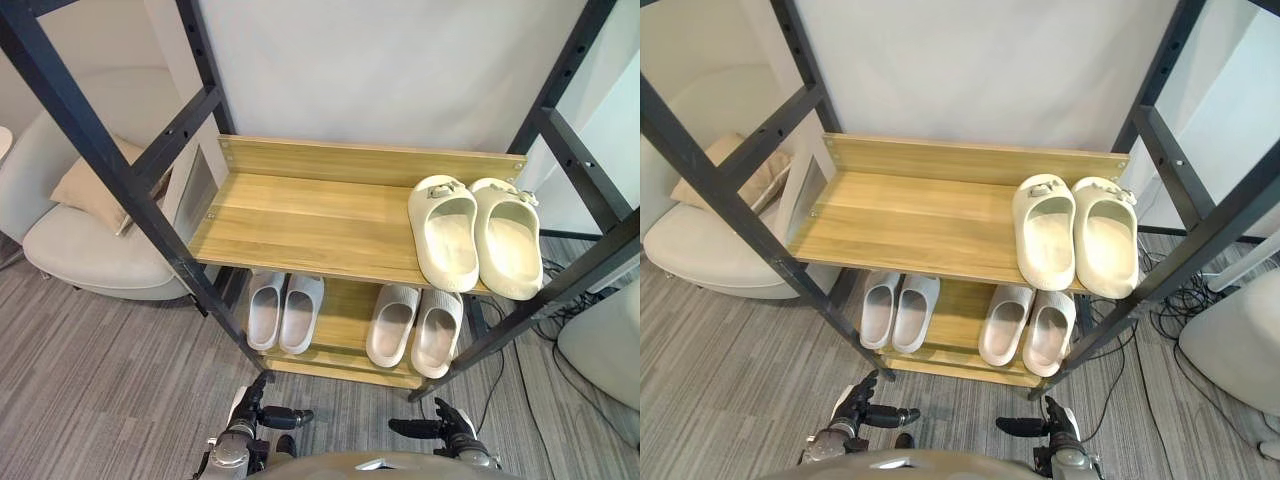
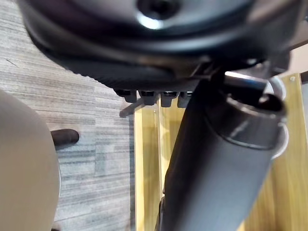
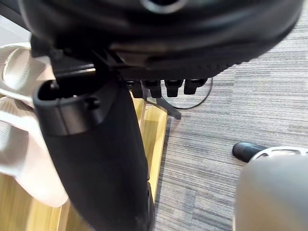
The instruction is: Organize the slippers on the shoe rack
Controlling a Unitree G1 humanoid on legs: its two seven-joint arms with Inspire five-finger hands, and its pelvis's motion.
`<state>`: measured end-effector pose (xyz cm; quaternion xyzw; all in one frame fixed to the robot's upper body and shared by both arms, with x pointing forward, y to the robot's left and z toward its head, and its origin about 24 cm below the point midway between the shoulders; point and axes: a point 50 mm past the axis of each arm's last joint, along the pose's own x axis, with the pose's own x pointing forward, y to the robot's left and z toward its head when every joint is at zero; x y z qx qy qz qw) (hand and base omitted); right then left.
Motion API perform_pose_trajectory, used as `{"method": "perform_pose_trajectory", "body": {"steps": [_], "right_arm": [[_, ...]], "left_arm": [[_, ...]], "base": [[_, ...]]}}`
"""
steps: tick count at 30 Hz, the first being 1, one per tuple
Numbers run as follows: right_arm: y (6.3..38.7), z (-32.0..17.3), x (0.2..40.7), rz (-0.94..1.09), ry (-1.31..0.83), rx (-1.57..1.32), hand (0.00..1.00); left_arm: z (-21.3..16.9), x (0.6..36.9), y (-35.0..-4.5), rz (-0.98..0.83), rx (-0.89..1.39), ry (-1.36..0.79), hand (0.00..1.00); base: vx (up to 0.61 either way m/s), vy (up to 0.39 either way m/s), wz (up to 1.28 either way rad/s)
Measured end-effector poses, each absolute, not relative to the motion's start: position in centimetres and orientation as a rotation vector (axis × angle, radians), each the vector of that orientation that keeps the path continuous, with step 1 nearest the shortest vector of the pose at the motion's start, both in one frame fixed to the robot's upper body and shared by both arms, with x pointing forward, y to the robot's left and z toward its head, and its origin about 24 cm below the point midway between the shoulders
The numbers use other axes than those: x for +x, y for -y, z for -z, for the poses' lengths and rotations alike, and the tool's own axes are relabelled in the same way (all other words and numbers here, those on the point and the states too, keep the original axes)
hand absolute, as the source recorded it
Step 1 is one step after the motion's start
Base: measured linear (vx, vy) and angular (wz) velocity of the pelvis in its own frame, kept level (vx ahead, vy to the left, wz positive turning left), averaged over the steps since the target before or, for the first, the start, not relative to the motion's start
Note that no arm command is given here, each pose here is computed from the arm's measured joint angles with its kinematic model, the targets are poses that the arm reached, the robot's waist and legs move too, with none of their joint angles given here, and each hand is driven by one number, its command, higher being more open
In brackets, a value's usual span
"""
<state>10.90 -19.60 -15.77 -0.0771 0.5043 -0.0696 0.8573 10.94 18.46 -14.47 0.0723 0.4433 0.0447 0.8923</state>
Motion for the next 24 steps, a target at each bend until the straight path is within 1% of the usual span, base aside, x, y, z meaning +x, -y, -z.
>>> {"method": "perform_pose_trajectory", "body": {"steps": [2,3,4,6,10,13,16,18,21,23,24], "right_arm": [[19.1,15.6,11.7,0.138,-1.041,-0.157,1.0],[18.1,15.4,12.7,0.12,-1.018,-0.137,1.0],[18.1,15.4,12.7,0.119,-1.017,-0.136,1.0],[17.0,15.1,13.9,0.092,-0.983,-0.121,1.0],[16.4,14.9,14.3,0.076,-0.964,-0.117,1.0],[15.7,14.9,14.4,0.05,-0.951,-0.118,1.0],[15.4,14.1,16.3,0.035,-0.892,-0.127,1.0],[15.4,13.6,17.3,0.027,-0.858,-0.148,1.0],[15.6,14.2,16.1,0.045,-0.89,-0.148,1.0],[15.4,14.3,15.8,0.055,-0.897,-0.13,1.0],[15.7,14.3,15.8,0.087,-0.902,-0.116,1.0]], "left_arm": [[14.6,11.0,-18.7,-0.143,0.141,-0.925,1.0],[14.6,11.4,-18.9,-0.17,0.144,-0.925,1.0],[14.6,11.4,-18.9,-0.171,0.144,-0.925,1.0],[14.5,12.1,-19.2,-0.175,0.158,-0.918,1.0],[14.3,12.5,-19.8,-0.201,0.152,-0.906,1.0],[14.1,12.6,-20.0,-0.227,0.152,-0.897,1.0],[14.0,13.2,-18.7,-0.206,0.125,-0.878,1.0],[14.0,14.0,-18.1,-0.19,0.126,-0.874,1.0],[14.0,14.3,-17.3,-0.163,0.131,-0.865,1.0],[13.9,14.4,-17.6,-0.16,0.151,-0.856,1.0],[13.7,14.9,-17.8,-0.154,0.161,-0.842,1.0]], "base": [[-0.08,0.04,-0.38],[-0.07,0.038,-0.33],[-0.06,0.031,-0.41],[-0.08,0.041,-0.22],[-0.07,0.003,0.16],[-0.05,-0.143,0.42],[-0.16,-0.106,0.05],[-0.29,-0.156,0.62],[-0.27,-0.09,0.74],[-0.26,-0.046,0.82],[-0.17,-0.013,0.94]]}}
